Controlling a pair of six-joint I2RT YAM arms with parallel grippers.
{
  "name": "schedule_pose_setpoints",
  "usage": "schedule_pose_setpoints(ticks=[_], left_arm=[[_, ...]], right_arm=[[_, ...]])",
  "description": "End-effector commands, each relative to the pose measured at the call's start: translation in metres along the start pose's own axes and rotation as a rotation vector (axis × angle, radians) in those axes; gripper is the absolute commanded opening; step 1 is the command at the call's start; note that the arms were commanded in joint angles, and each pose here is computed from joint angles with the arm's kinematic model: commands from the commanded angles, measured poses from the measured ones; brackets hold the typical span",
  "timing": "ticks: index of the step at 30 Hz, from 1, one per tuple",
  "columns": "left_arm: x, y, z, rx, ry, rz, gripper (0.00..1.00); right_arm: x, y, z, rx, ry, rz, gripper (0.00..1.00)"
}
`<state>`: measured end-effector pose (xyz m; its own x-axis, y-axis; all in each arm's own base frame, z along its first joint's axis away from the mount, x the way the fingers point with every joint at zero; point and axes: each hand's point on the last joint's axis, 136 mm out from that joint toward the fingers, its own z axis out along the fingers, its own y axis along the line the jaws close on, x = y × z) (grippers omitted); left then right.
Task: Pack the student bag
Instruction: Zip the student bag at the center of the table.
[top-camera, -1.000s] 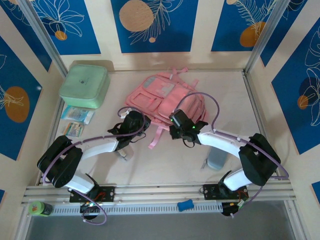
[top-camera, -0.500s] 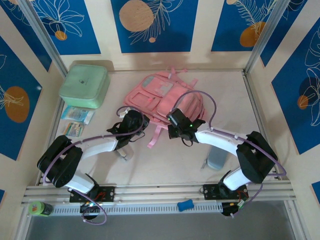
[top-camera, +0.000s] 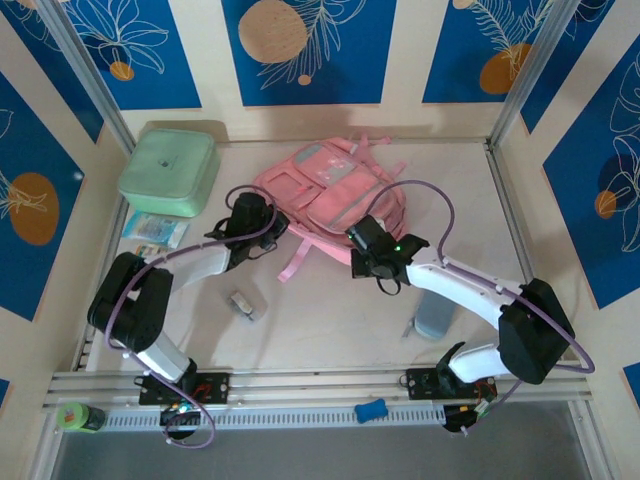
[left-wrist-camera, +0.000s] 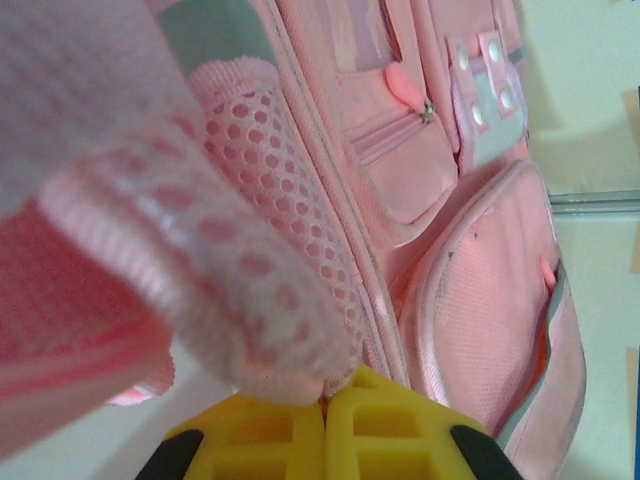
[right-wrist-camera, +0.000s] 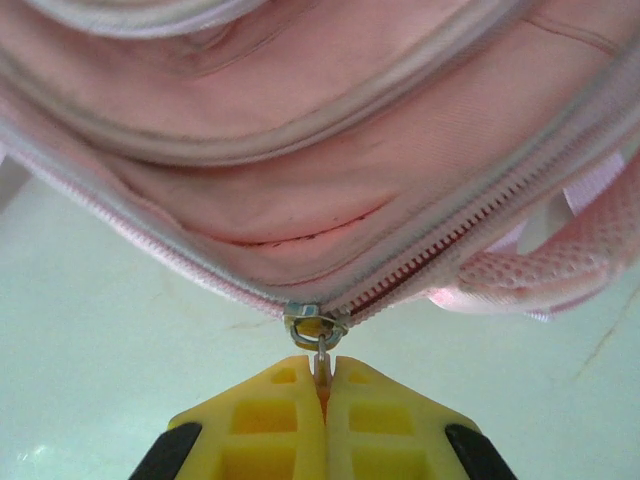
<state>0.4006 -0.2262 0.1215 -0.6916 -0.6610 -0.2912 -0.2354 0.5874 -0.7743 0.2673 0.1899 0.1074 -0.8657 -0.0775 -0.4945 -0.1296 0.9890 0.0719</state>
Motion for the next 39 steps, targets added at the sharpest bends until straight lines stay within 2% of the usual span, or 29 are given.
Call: schedule_pose_setpoints(ticks=[1, 5, 8, 11, 17, 24, 34, 37, 39], left_arm=[[-0.029, -0.036, 0.003, 0.077, -0.053, 0.119, 0.00], [-0.024, -0.028, 0.004, 0.020, 0.009, 0.195, 0.19], [-0.019, -0.023, -0.009, 0.028, 0.015, 0.195, 0.38], [0.000, -0.012, -0.023, 0.035, 0.039, 0.121, 0.47], [0.052, -0.022, -0.037, 0.126, 0.043, -0.036, 0.59], [0.105, -0.053, -0.020, 0.213, 0.081, -0.144, 0.62], [0.121, -0.043, 0.009, 0.147, 0.029, -0.212, 0.54], [0.123, -0.042, 0.015, 0.126, 0.006, -0.207, 0.46], [0.125, -0.045, 0.020, 0.122, -0.001, -0.193, 0.44]], right_arm=[[-0.001, 0.030, -0.010, -0.135, 0.032, -0.016, 0.00], [-0.011, 0.047, -0.009, -0.180, 0.030, -0.006, 0.00], [-0.011, 0.045, -0.006, -0.164, 0.043, 0.002, 0.00], [-0.006, 0.045, -0.005, -0.166, 0.057, 0.004, 0.00], [0.001, 0.039, -0.003, -0.147, 0.060, 0.017, 0.00], [0.004, 0.034, -0.001, -0.126, 0.057, 0.036, 0.00], [0.007, 0.030, -0.002, -0.126, 0.045, 0.049, 0.00], [0.008, 0.031, -0.001, -0.122, 0.049, 0.046, 0.00], [0.007, 0.032, -0.002, -0.127, 0.045, 0.044, 0.00]])
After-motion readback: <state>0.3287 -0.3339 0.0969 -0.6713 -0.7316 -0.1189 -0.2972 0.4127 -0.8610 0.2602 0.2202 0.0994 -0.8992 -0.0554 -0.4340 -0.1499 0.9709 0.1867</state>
